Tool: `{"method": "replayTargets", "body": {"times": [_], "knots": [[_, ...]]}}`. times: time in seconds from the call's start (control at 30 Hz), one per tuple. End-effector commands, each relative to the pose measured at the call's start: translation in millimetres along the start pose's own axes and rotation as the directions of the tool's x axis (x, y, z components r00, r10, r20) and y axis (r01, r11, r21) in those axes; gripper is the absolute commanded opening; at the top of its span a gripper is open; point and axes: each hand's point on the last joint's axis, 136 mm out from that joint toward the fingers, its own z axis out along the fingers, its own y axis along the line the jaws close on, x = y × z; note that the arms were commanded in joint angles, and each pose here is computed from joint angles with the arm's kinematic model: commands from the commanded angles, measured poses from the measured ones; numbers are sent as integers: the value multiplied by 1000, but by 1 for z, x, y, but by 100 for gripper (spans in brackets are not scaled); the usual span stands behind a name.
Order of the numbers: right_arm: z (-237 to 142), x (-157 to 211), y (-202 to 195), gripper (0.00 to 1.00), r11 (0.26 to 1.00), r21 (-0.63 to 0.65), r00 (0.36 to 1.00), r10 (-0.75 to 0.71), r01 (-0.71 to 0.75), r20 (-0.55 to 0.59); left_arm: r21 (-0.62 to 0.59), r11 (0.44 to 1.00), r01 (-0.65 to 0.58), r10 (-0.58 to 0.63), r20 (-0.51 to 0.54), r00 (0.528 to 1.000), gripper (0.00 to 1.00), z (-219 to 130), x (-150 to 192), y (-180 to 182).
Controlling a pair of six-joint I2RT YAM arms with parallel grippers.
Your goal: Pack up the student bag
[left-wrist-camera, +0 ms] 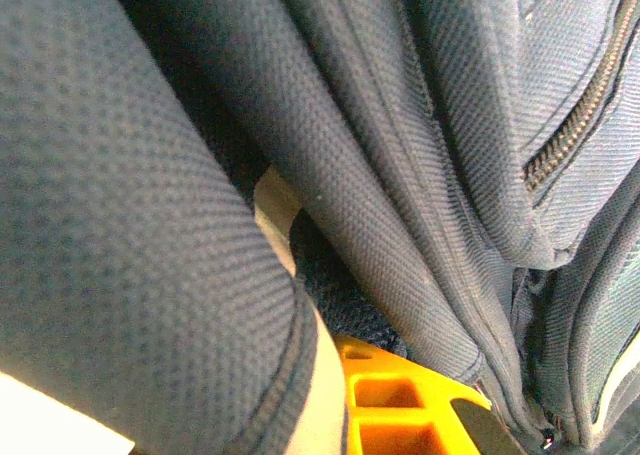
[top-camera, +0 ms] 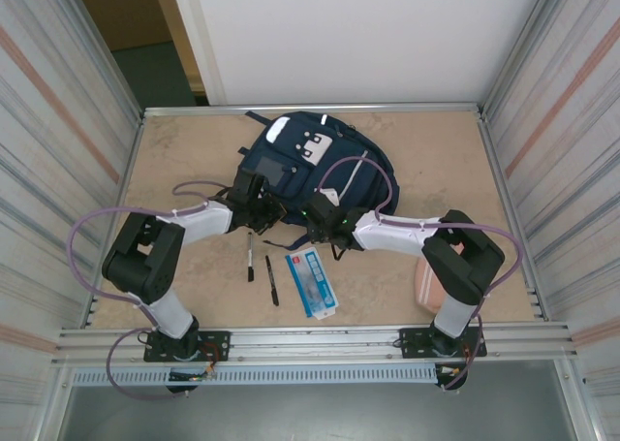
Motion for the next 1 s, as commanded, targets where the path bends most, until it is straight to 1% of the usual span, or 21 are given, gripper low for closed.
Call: {"method": "replayTargets", "body": {"times": [0.0,0.1,0.2,0.37,0.5,0.6,0.7,0.8,0.87,0.97], "knots": [[4,-6,1,22,1000,12,1000,20,-20,17,12,999,-29,29,7,1000,0,-13,2,-7],[6,-6,4,23,1000,19,999,15,-16,40,18,999,-36,36,-5,999,0,-12,3,-9],[17,-6,6,21,999,31,999,17,-18,44,25,999,-26,26,-8,1000,0,-11,5,-10],[23,-13,0,12,994,89,996,52,-59,76,37,999,-34,35,-28,999,0,-9,9,-14],[20,-12,-7,1,990,111,994,82,-90,76,30,999,-34,34,0,999,0,-15,7,-11],[13,-7,-6,0,989,82,991,115,-120,63,12,1000,-29,28,19,999,0,-18,0,-5],[3,0,-2,0,993,31,994,114,-113,-4,26,1000,0,-1,35,999,0,-20,-10,-5],[-7,16,1,0,995,-44,989,84,-90,-123,3,999,-41,40,85,996,0,-24,-25,-11],[-15,23,-2,0,997,-55,984,53,-63,-171,-9,998,-67,67,111,992,0,-28,-34,-15],[-27,29,-14,0,998,-49,974,31,-43,-225,-21,997,-71,74,148,986,0,-30,-44,-15]]}}
